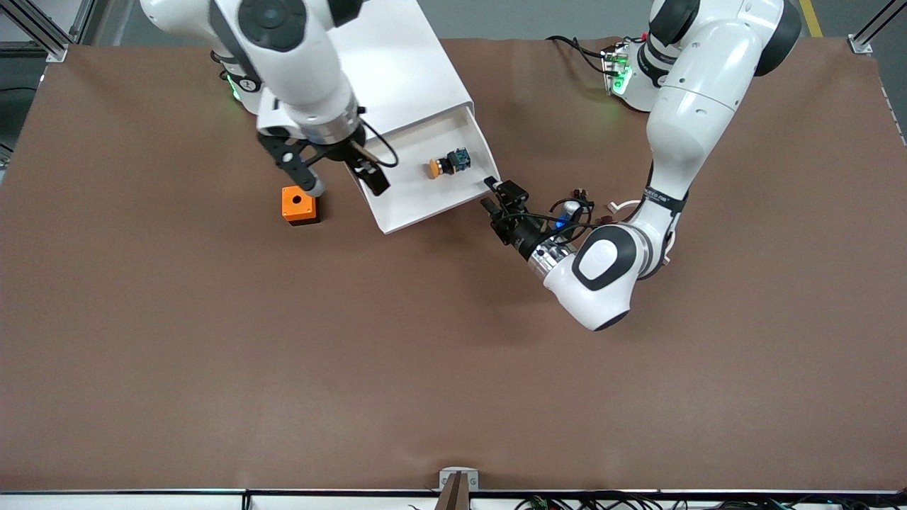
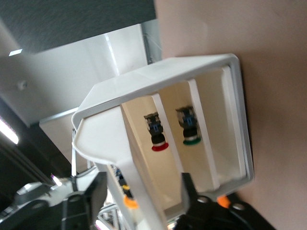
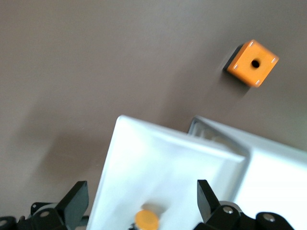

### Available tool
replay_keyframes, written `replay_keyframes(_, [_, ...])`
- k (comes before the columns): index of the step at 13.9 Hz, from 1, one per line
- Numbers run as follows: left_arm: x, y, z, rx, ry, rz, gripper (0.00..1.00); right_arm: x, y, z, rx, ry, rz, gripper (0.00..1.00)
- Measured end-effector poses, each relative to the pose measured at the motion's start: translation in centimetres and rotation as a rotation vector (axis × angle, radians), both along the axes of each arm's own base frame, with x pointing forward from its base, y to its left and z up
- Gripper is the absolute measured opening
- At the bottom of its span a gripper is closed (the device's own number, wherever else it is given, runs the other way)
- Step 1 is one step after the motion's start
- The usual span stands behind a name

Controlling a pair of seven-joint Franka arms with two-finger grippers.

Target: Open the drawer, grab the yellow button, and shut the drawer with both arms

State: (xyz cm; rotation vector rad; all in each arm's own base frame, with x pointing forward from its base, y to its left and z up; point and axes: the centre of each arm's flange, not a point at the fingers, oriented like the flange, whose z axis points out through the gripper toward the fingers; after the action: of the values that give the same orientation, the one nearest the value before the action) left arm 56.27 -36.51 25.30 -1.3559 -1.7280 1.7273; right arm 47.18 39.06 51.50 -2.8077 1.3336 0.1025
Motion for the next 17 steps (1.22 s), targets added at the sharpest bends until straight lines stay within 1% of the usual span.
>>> replay_keyframes(1, [0.7,0.5,0.5,-0.065,-0.056,-0.003,0.85,-0.3,1.7,-1.2,0.004,-0.007,-0.029,1.0])
replay_keyframes(2, [1.3,0.9,1.1,-0.132,-0.115,-0.009,0.94,-0.7,3.3,-2.7,0.005,-0.009,-0.05,1.0])
replay_keyframes(3, [1.9,1.0,1.9,-0.196,-0.177,-0.019,0.99,-1.2,4.8,-4.1,0.002,-0.006,-0.067,1.0])
replay_keyframes(6, [3.7,0.7,5.0,-0.379,-0.389,-0.066,0.99,-3.0,8.2,-7.0,-0.004,-0.003,-0.115,1.0])
replay_keyframes(8, [4.4,0.4,6.4,-0.441,-0.56,-0.135,0.99,-4.3,9.7,-7.6,-0.01,0.002,-0.127,1.0])
replay_keyframes(10, [4.6,-0.5,8.3,-0.465,-0.743,-0.233,0.99,-5.5,10.7,-7.7,-0.014,0.005,-0.127,1.0])
replay_keyframes(13, [5.0,-1.6,11.2,-0.449,-0.998,-0.377,0.99,-7.1,12.0,-8.2,-0.028,0.015,-0.136,1.0])
replay_keyframes(15, [5.1,-2.6,12.4,-0.403,-1.139,-0.501,0.99,-7.9,12.7,-9.2,-0.043,0.024,-0.137,1.0])
replay_keyframes(17, [5.0,-4.1,13.1,-0.347,-1.251,-0.591,0.99,-8.1,13.1,-10.5,-0.061,0.036,-0.15,1.0])
